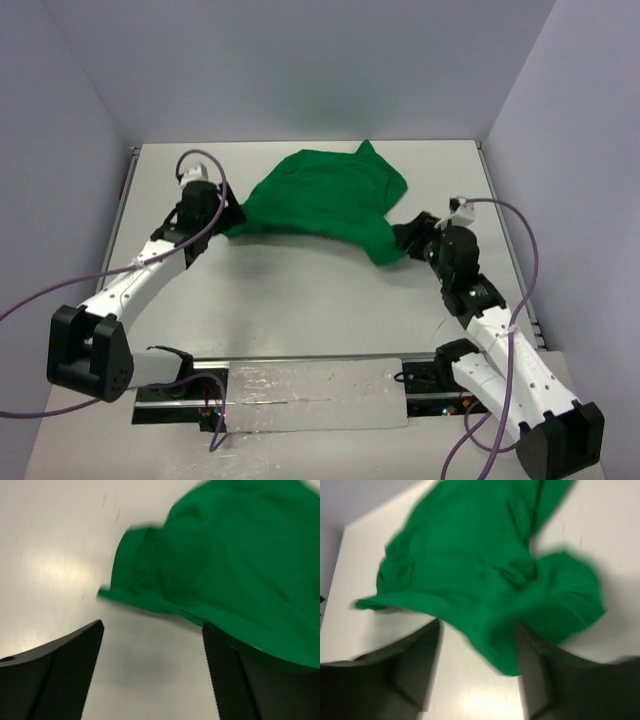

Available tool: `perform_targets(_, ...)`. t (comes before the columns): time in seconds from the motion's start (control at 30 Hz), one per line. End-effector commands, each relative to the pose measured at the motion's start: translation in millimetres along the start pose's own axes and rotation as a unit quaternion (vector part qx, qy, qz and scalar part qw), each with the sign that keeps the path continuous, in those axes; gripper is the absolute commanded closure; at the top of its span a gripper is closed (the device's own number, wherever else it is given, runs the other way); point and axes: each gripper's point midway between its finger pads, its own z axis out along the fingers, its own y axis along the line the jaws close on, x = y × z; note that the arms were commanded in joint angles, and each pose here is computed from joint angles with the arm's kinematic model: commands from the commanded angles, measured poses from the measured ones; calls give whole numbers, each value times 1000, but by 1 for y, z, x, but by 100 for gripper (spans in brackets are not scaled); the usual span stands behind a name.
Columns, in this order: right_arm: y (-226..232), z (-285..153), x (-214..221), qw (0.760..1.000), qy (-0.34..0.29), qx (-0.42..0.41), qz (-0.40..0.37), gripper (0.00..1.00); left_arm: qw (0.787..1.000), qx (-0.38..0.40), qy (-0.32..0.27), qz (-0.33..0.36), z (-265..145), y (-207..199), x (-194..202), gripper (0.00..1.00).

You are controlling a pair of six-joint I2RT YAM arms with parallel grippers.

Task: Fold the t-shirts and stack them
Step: Flatten out the tshirt

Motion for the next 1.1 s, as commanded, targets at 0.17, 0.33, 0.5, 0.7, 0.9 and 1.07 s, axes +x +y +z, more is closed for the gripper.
perform_targets(0.17,-25,-52,-14,995,11,99,-15,15,987,-30,-47,-151,-54,15,-26,12)
perform_targets(0.33,-33,-44,-12,987,57,148,-34,25,982,-103,-9,-158,-35,30,-16,33)
perform_targets(0.5,-31,-33,28,985,118,125,12,19,967,-160,88,-178,-5,51,39,35)
perform_targets(0.7,-26,-41,56,984,146,87,50,11,945,-162,154,-239,2,62,97,19)
perform_targets(0.9,-32,-44,64,983,153,91,50,10,928,-151,155,-303,4,68,108,14)
perform_targets(1.07,-23,-46,66,983,152,68,73,8,917,-123,148,-348,21,73,113,19)
